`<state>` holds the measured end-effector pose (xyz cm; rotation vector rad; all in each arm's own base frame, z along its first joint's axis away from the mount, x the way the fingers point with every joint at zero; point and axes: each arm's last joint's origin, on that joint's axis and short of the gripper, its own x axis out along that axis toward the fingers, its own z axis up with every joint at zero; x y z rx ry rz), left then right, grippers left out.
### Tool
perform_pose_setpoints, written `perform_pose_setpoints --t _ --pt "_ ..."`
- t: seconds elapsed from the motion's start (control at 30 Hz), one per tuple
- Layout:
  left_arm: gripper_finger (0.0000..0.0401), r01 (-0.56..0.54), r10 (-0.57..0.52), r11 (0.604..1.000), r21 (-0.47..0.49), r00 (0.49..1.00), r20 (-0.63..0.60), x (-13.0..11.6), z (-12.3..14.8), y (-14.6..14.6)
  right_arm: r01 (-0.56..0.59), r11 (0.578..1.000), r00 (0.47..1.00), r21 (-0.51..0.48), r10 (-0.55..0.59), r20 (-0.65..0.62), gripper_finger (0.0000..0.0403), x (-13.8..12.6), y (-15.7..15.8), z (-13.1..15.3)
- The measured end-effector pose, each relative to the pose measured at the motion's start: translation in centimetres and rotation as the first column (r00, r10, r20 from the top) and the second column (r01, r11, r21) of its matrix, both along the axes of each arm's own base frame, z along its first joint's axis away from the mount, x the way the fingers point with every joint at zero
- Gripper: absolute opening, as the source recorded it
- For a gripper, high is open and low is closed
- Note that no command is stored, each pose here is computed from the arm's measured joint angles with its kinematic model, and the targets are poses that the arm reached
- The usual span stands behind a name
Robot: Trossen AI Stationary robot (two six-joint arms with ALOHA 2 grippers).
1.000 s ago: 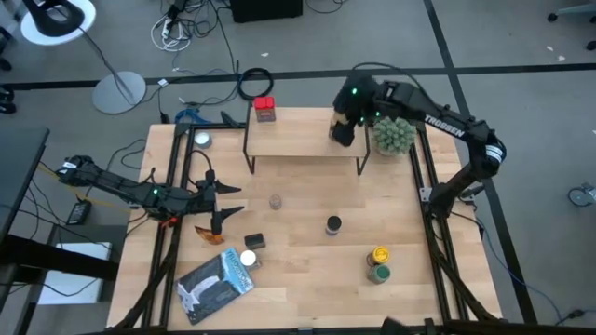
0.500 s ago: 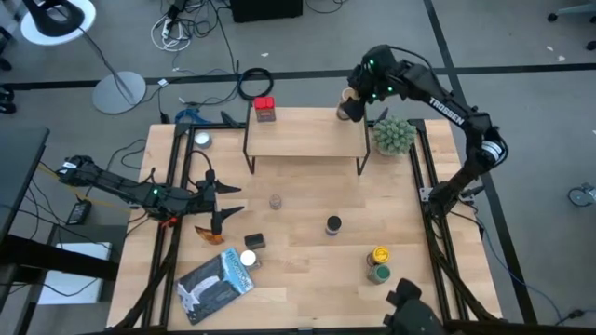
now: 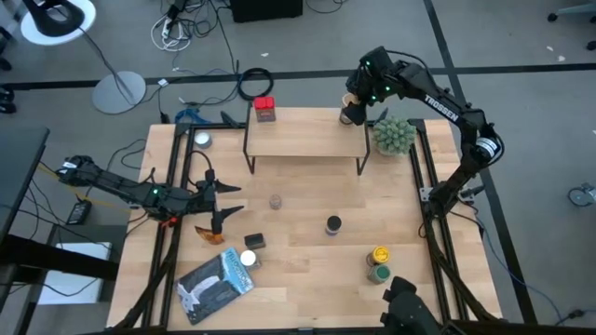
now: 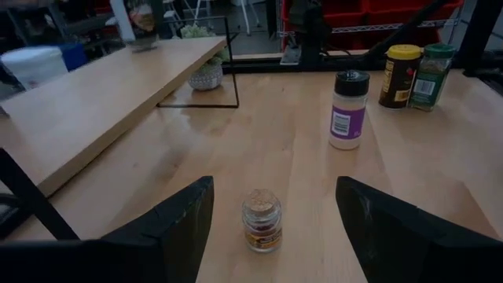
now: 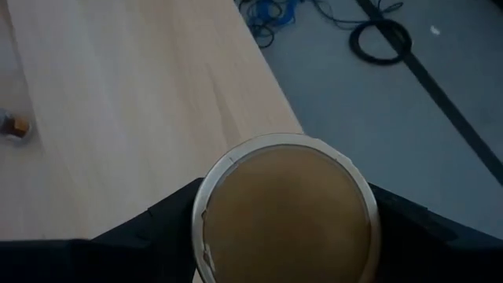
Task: Shelf spices
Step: Put the gold seasoning bottle on the shelf
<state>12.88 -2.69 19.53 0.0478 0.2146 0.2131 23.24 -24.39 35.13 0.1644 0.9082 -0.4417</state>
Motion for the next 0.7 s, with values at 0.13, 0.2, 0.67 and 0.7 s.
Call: perform_pose_setpoints --t 0.13,0.2,0.67,0.7 --pt "0.0272 0.000 0.000 1.000 -0.002 1.000 0.001 0.00 0.00 0.00 0.005 1.000 1.000 -0.009 -0.005 -0.003 0.0283 0.00 -0.04 0.03" --pt "0.0272 -0.001 0.001 1.000 -0.003 1.000 0.001 0.00 0.00 0.00 0.001 1.000 1.000 -0.011 -0.001 -0.006 0.0283 -0.01 -0.03 0.02" --pt "0.0272 0.000 0.000 1.000 -0.005 1.000 0.001 0.00 0.00 0.00 -0.026 1.000 0.999 -0.004 0.026 0.020 0.0294 0.25 0.10 0.10" --pt "0.0272 0.000 0.000 1.000 -0.005 1.000 0.001 0.01 0.00 0.00 -0.027 1.000 0.999 -0.003 0.027 0.022 0.0296 0.26 0.11 0.11"
